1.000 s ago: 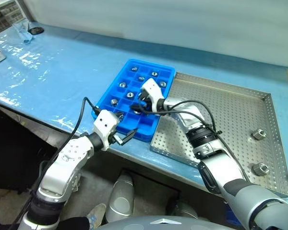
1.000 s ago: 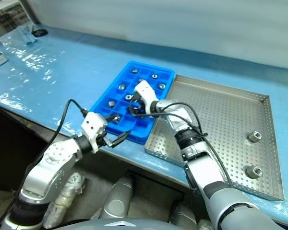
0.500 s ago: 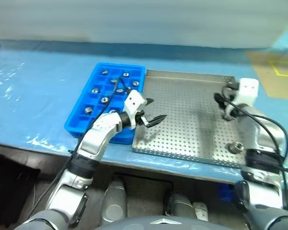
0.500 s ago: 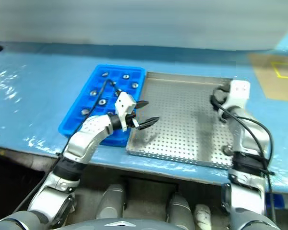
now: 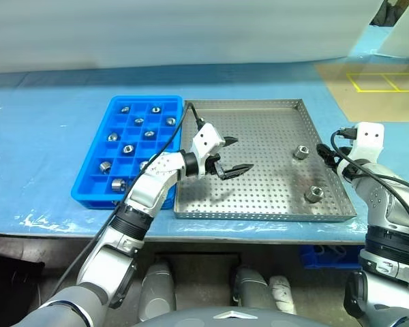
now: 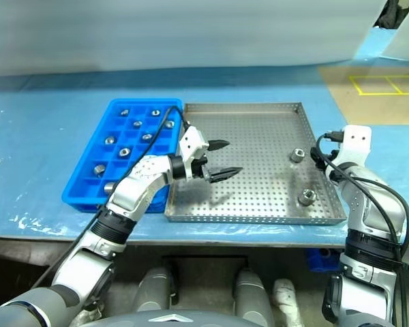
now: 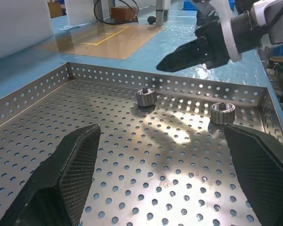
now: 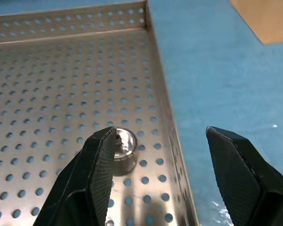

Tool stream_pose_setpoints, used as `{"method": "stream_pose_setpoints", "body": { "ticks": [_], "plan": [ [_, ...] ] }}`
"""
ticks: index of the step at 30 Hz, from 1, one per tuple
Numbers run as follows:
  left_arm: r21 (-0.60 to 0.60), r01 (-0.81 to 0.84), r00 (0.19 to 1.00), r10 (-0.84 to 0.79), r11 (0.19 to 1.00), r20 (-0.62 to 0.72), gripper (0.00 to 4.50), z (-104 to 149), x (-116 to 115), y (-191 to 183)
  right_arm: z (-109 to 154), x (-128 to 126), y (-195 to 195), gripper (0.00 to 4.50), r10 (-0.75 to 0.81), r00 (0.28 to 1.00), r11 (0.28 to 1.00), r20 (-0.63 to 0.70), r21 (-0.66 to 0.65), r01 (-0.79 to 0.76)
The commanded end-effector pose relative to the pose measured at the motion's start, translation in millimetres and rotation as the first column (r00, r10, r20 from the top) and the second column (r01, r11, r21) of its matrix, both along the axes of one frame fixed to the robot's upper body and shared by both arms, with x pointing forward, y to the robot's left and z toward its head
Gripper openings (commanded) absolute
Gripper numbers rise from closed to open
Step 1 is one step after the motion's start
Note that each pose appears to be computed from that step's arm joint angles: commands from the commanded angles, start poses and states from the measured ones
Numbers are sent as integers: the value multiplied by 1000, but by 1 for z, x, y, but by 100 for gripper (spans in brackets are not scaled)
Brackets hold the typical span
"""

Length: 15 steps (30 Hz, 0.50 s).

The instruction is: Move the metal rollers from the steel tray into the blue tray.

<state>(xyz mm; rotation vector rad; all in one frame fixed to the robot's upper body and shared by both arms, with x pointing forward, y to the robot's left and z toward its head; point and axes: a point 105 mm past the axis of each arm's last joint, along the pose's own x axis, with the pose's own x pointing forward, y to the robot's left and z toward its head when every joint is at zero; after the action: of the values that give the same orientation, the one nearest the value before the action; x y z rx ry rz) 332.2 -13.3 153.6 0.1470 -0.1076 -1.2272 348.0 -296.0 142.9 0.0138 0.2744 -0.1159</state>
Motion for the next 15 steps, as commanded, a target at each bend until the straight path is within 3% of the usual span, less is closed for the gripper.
{"method": "stream_pose_setpoints", "body": {
  "ticks": [1,15],
  "plan": [
    [-22,13,999,-12,1000,43,439,11,-1,-2,14,2,2,311,14,998,999,60,-37,-12],
    [13,-8,998,7,1000,63,439,3,0,4,3,28,41,311,165,986,986,26,-25,-165]
  ]
}}
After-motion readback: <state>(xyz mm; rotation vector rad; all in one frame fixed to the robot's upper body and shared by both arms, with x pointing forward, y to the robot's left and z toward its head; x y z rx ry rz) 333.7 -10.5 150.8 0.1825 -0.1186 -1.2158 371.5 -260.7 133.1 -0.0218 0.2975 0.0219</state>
